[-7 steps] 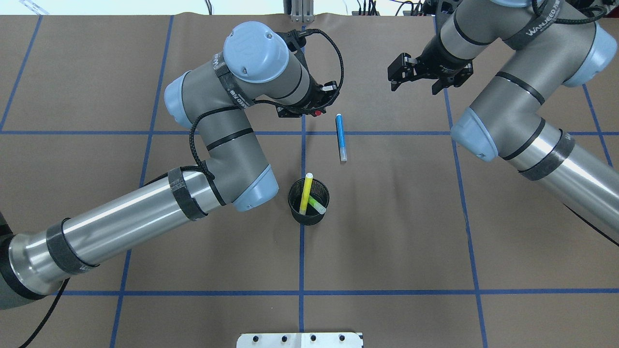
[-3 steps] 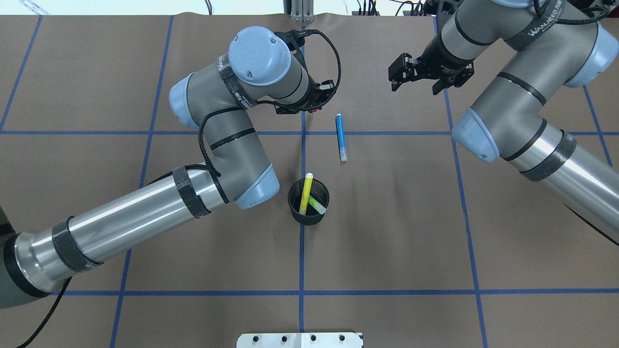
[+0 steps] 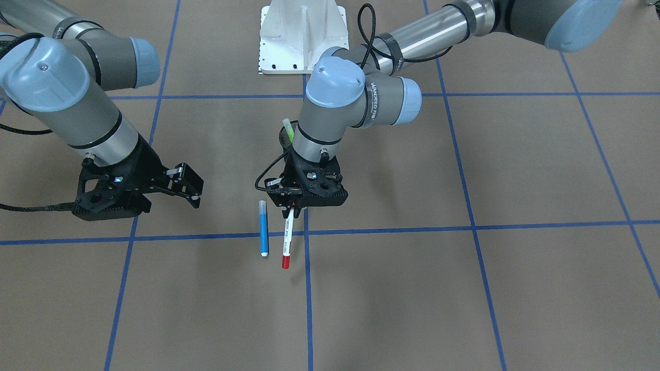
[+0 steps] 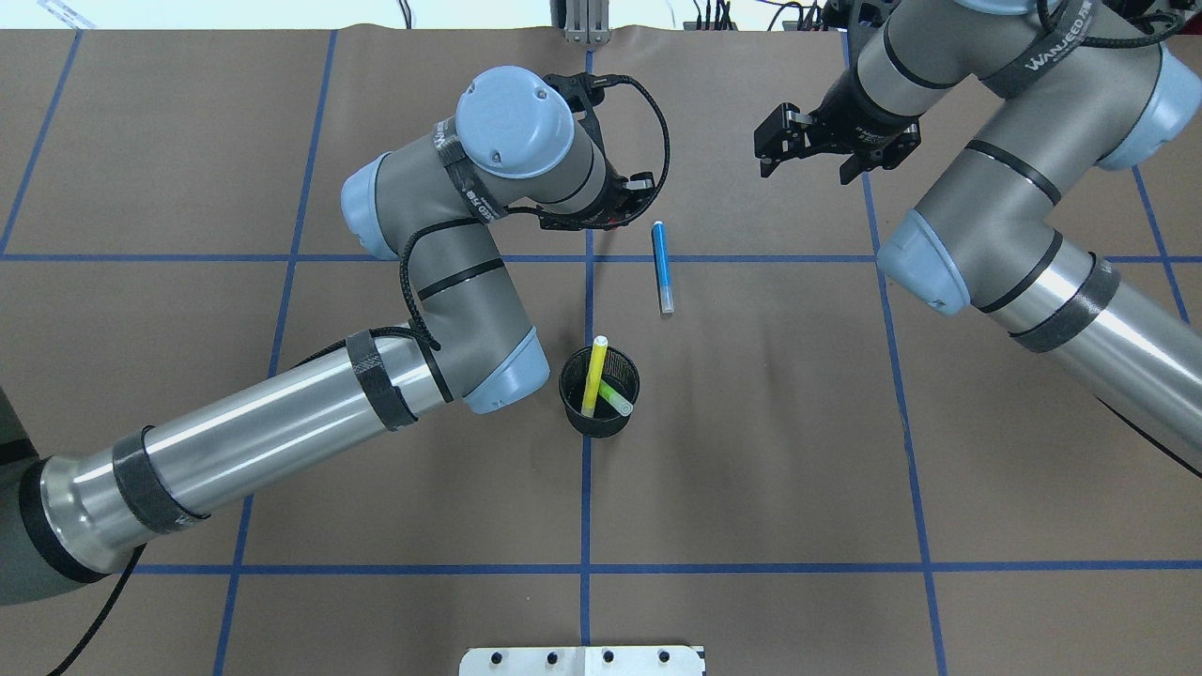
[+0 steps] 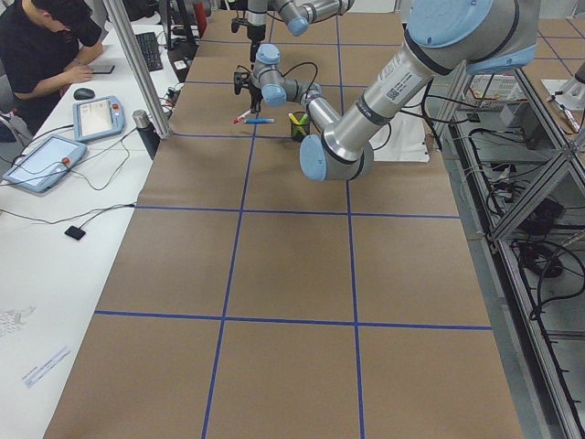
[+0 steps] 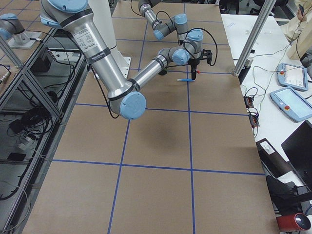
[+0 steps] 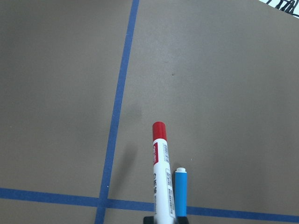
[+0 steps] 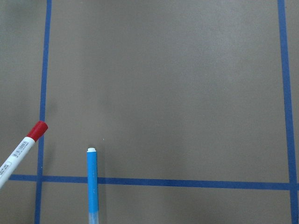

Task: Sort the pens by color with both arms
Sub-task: 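Set down the white marker with the left gripper while the right gripper approaches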

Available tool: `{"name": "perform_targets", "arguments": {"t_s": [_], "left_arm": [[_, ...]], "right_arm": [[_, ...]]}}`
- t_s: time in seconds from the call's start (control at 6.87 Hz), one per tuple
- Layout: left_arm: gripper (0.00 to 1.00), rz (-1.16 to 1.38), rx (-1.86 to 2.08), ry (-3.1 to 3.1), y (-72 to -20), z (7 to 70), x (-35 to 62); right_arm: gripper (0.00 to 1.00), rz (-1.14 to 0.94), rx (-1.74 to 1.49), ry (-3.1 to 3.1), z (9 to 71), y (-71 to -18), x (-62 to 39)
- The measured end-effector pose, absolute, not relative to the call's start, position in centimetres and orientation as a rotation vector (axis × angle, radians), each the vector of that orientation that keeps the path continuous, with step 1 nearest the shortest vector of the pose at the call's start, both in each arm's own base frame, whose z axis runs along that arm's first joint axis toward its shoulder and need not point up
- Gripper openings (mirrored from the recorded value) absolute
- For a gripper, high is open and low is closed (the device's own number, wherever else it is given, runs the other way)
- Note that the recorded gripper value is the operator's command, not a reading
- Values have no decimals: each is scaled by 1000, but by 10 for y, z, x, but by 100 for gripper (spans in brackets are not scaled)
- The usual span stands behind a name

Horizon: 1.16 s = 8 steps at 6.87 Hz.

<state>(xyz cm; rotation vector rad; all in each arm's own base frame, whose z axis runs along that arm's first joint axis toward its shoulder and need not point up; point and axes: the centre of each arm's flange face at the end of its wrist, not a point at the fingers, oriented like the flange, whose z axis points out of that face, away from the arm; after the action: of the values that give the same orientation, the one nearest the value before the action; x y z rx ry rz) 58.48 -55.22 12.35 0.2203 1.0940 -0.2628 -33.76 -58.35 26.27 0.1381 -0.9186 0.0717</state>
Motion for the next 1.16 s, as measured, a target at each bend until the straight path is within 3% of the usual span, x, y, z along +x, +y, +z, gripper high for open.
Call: {"name": "perform_targets", "arguments": {"t_s": [0.29, 1.16], "left_arm": [[38, -234, 210, 1084, -541, 129, 599], [40, -131, 168, 1135, -549, 121, 563]], "right_arm": [[99, 71, 139, -919, 262, -584, -338], [98, 70, 140, -925, 252, -583, -345]]}}
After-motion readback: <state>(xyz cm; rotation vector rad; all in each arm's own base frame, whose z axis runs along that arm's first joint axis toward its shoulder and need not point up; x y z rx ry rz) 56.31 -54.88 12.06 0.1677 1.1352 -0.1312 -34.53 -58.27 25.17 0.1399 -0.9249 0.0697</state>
